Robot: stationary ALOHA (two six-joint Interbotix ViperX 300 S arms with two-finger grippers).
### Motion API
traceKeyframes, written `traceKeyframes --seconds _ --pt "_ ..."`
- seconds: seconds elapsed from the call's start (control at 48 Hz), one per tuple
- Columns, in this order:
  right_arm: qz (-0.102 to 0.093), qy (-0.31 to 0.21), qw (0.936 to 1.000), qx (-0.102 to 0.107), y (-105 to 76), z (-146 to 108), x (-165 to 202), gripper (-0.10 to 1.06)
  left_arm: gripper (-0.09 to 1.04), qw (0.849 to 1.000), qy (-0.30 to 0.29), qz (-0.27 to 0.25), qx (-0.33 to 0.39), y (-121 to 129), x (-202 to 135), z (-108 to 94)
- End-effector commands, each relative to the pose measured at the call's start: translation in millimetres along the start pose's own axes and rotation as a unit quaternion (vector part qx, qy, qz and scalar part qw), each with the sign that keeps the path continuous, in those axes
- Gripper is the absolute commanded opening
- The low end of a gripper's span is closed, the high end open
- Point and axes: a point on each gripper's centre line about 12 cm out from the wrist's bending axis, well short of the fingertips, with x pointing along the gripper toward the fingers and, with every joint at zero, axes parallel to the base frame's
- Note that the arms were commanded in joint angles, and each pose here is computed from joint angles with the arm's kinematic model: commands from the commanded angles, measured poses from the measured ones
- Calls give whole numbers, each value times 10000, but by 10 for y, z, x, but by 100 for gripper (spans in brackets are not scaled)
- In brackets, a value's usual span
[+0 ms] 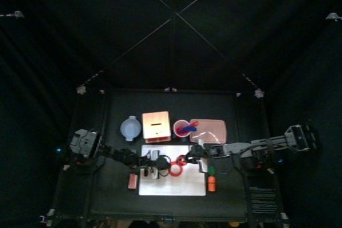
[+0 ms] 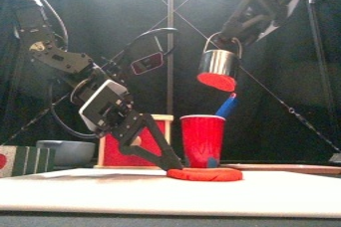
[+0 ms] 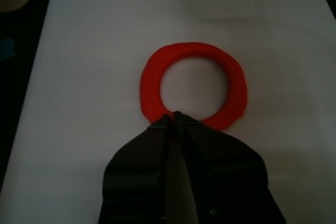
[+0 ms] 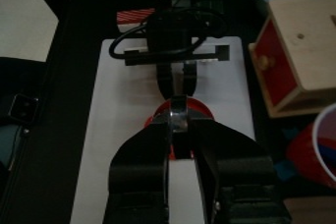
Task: Get the cutter from the drawer then cut the dough then place the extra dough in the bowl
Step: Place the extra dough in the bowl
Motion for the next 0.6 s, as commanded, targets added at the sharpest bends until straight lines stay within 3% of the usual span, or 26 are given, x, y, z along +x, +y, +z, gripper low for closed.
traceKeyframes --seconds 0.021,0.208,0.396,0.604 --pt "-22 68 10000 42 -25 -212 -58 48 56 9999 -127 26 -110 30 -45 117" --pt "-75 432 9989 160 -63 -564 90 48 56 9987 -463 66 -218 104 -194 350" --pt "-108 891 9959 134 -75 -765 363 48 56 9973 -684 95 -262 179 -345 498" --pt "-113 1051 9943 123 -70 -723 565 48 56 9974 -653 132 -287 256 -422 489"
